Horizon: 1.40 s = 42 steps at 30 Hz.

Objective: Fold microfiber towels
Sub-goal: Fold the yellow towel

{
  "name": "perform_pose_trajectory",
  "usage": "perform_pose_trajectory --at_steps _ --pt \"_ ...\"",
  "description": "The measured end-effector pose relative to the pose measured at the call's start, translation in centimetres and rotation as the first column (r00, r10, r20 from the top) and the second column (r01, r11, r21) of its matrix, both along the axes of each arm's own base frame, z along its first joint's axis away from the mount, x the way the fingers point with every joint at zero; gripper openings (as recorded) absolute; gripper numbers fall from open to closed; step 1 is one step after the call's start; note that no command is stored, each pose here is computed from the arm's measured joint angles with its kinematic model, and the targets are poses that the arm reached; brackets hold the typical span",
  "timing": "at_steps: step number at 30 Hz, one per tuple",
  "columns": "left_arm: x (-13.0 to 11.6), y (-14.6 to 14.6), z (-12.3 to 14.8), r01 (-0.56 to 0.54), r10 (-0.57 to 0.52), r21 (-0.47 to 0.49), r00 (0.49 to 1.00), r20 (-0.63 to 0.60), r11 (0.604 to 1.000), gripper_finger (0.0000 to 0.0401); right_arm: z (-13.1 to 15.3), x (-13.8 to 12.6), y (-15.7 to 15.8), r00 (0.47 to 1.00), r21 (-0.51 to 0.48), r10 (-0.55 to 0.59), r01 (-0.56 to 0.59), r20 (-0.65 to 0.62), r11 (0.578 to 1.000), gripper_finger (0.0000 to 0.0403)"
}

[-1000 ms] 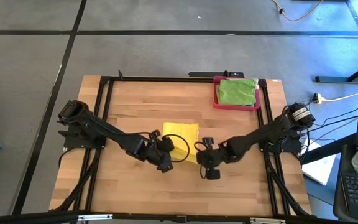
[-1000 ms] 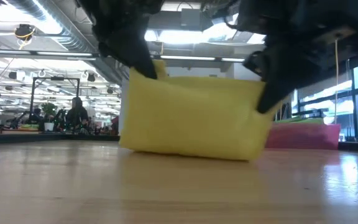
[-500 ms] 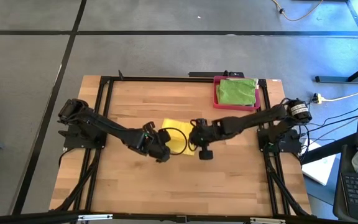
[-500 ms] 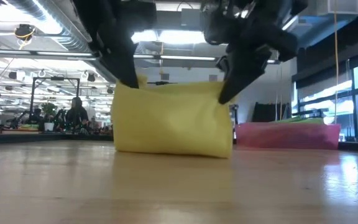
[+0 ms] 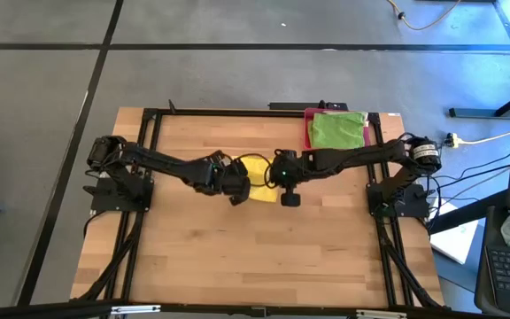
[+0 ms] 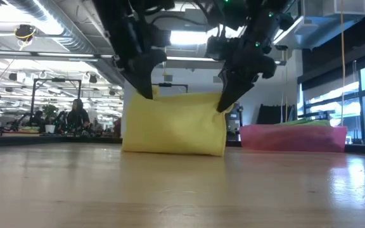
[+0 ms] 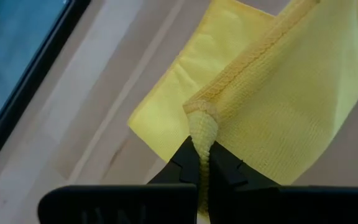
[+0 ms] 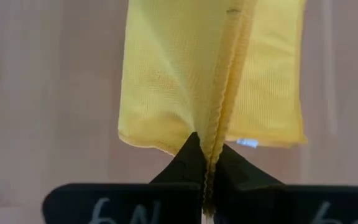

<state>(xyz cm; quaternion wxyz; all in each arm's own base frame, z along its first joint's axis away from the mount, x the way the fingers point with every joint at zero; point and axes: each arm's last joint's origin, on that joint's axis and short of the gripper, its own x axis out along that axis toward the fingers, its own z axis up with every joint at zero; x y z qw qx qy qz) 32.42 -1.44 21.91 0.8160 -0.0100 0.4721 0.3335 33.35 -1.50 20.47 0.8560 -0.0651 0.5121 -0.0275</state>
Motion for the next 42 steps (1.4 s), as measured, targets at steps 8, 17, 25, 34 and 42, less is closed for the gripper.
perform_pose_trajectory --at_steps 8,17,25,34,42 --pt "0.4 1.8 0.1 0.035 -0.035 -0.009 0.999 -0.016 0.999 0.0 -0.1 -0.4 -1.0 0.997 -0.107 -0.072 0.068 -0.037 0.992 0.0007" --pt "-1.1 2.8 3.0 0.053 -0.053 -0.01 0.998 0.039 0.999 0.0 3.2 0.5 -1.2 0.997 -0.192 -0.062 0.053 -0.038 0.98 0.0006" --pt "-4.1 3.5 7.6 0.065 -0.075 0.07 0.986 0.149 0.995 0.0 10.1 1.9 -2.2 0.997 -0.261 -0.013 0.033 0.076 0.965 0.0006" --pt "-7.6 5.5 12.3 -0.025 -0.044 0.265 0.967 0.251 0.964 0.0 15.7 1.8 -5.0 0.983 -0.452 -0.073 0.144 0.171 0.88 0.0004" --pt "-10.0 5.0 15.4 -0.057 -0.052 0.214 0.881 0.471 0.975 0.0 20.4 0.8 -4.9 0.959 -0.38 -0.09 0.192 0.269 0.905 0.0005"
